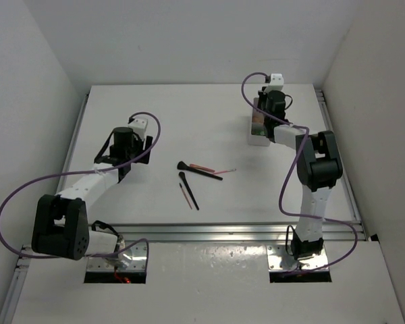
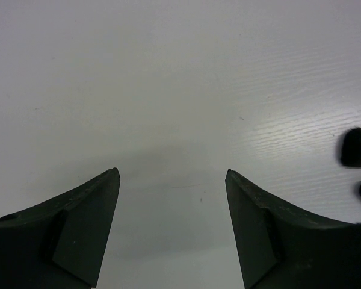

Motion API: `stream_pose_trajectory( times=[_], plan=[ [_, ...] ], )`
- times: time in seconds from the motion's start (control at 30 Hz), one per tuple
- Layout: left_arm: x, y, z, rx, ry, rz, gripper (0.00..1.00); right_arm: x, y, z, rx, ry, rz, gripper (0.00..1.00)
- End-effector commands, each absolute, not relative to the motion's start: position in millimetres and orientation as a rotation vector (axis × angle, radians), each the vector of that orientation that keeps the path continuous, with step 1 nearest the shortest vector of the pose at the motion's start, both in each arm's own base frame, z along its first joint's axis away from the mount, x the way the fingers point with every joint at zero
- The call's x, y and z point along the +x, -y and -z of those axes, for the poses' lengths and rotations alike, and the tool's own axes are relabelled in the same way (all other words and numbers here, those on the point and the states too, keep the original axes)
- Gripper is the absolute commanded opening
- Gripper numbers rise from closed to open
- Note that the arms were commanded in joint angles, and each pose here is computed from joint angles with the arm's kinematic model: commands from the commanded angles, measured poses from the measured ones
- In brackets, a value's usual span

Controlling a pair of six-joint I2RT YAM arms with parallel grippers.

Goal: Organize the makeup

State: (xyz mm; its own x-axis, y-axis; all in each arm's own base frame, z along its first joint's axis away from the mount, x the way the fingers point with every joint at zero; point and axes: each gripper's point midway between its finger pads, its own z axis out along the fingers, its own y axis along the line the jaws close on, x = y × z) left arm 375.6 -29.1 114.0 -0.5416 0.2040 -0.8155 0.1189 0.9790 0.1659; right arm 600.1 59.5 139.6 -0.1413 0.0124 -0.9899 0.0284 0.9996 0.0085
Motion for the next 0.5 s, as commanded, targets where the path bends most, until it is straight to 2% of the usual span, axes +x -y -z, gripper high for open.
stream_pose_trajectory(
  times=[0.0, 0.07, 0.1, 0.2, 0.37, 0.4, 0.47],
  plan=[
    [382, 43, -128, 0.254, -2.117, -0.087, 0.77, 598, -62, -147, 0.07, -1.661, -0.012, 0.05],
    [382, 45, -128, 0.259, -2.116, -0.091, 0.77, 593, -60, -144, 0.076, -1.67, -0.012, 0.12],
    [380, 45, -130, 0.258, -2.115, -0.091, 0.77, 592, -59, -146, 0.081, -1.668, -0.008, 0.24],
    [377, 52, -129, 0.279, -2.112, -0.079, 0.77, 583, -57, -149, 0.09, -1.672, 0.001, 0.43],
    [372, 59, -133, 0.313, -2.105, -0.08, 0.77, 564, -52, -178, 0.098, -1.65, 0.004, 0.65],
    [372, 61, -134, 0.315, -2.103, -0.09, 0.77, 560, -51, -191, 0.101, -1.634, 0.004, 0.65],
    [370, 61, -135, 0.33, -2.1, -0.105, 0.77, 548, -48, -197, 0.104, -1.656, 0.015, 0.71]
  ],
)
